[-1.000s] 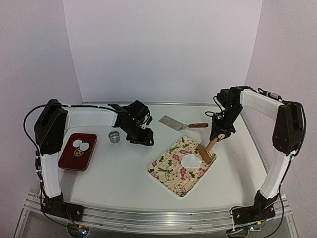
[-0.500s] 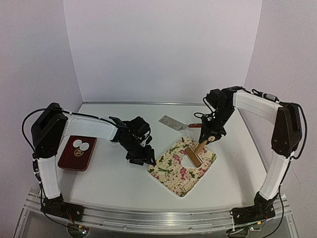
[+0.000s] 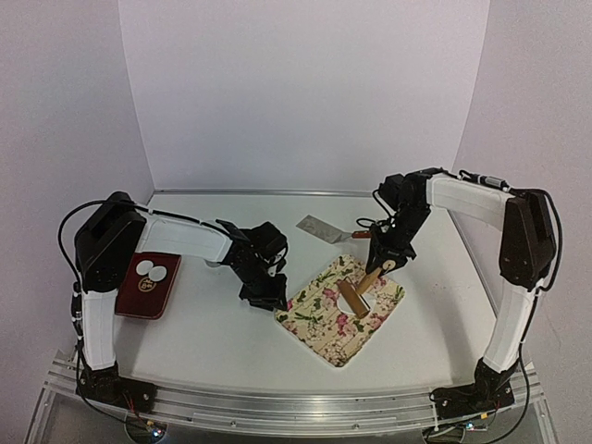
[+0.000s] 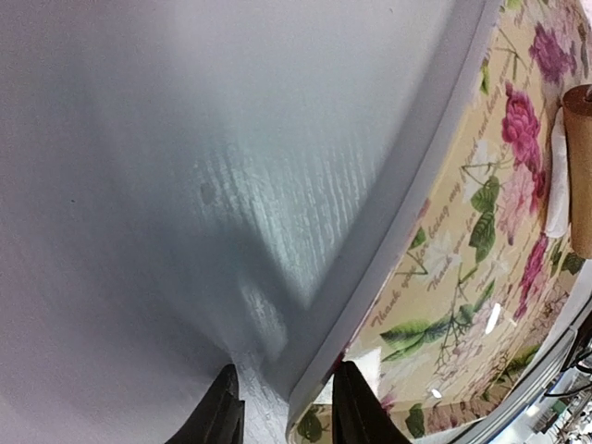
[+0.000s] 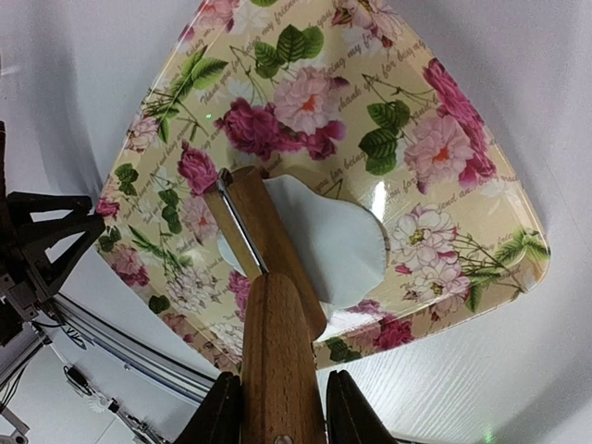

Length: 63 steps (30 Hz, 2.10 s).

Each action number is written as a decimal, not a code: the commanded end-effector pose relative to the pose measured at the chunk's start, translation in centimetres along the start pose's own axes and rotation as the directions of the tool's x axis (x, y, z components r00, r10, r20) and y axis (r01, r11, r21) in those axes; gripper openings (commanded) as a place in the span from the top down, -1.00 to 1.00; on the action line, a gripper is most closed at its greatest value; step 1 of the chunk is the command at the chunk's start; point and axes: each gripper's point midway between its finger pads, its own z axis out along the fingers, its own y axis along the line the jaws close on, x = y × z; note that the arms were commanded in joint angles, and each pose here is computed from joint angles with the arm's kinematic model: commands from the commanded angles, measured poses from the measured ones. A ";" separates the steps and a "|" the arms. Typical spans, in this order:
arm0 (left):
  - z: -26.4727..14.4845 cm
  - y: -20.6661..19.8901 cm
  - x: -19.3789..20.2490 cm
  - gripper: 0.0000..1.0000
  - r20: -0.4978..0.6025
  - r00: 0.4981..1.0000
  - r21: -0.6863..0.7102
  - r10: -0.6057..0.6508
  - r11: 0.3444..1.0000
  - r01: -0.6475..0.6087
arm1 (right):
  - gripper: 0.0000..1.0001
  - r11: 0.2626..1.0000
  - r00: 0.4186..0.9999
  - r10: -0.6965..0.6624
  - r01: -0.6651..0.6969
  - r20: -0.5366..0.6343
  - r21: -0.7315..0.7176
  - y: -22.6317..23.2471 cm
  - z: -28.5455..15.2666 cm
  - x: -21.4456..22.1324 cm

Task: Roll out the dumpling wrappers from the dough

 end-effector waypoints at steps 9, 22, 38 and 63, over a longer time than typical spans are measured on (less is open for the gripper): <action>2.1 0.9 2.1 0.79 -0.077 0.990 -0.054 0.121 0.991 -0.125 | 1.00 0.978 0.992 0.074 -0.052 -0.102 0.204 -5.4 5.3 3.2; 2.2 0.9 2.2 1.00 -0.083 0.979 -0.074 0.185 0.979 -0.192 | 1.00 0.949 0.986 0.108 -0.063 -0.128 0.310 -6.6 8.7 4.4; 2.0 0.4 2.0 1.00 -0.067 0.981 -0.059 0.183 0.981 -0.187 | 1.00 0.926 0.980 0.126 -0.061 -0.155 0.373 -6.7 11.3 4.5; 2.4 -0.2 1.6 1.00 -0.061 0.985 -0.040 0.162 0.986 -0.164 | 1.00 0.887 0.982 0.071 0.018 -0.174 0.461 -5.9 13.3 3.7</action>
